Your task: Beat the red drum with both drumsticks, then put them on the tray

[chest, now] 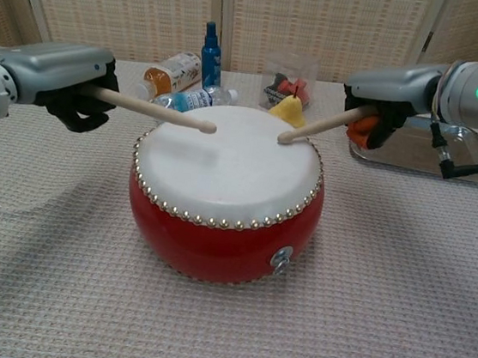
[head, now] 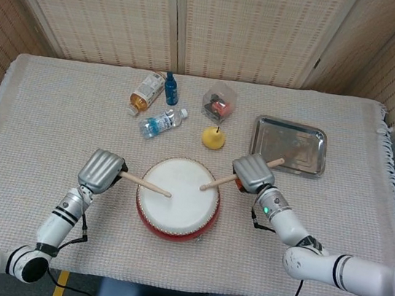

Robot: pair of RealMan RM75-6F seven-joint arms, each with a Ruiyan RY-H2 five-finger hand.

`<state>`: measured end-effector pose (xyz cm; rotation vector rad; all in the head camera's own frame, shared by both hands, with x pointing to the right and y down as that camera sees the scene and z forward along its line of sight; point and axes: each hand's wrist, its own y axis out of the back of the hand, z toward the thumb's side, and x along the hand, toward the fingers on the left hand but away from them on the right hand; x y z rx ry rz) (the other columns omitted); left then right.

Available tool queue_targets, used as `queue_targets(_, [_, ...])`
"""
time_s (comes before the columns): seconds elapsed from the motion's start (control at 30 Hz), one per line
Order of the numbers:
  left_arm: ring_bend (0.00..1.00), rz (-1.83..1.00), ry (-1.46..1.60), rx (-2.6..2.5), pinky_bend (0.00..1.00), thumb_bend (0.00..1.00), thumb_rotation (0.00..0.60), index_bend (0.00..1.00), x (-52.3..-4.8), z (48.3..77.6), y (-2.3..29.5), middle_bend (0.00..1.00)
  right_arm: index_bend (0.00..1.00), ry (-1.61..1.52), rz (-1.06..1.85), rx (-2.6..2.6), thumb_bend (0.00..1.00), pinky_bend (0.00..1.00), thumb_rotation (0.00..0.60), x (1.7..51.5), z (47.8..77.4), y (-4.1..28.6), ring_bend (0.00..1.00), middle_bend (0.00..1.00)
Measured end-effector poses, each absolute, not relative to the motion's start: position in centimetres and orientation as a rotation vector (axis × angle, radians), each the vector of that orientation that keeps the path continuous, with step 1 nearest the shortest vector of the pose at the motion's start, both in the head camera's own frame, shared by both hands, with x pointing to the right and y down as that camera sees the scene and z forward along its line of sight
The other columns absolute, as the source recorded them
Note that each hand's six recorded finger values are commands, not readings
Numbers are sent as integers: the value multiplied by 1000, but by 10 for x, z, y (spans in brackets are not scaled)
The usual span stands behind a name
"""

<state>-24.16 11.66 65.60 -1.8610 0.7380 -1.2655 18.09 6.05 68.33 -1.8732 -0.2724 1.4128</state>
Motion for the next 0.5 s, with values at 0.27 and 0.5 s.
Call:
queue_targets(0.27, [1000,-1211,869,-1891,1000,834,600,998,-257,629,106,1000,1000,-401,1440,-1901,937,1000,600,191,679,46,1000,1000])
queue_targets(0.5, [1000,-1233,846,-1881,1000,834,600,998,-269,632,114,1000,1000,-583,1516,-1891,937,1000,600,232,678,15,1000,1000])
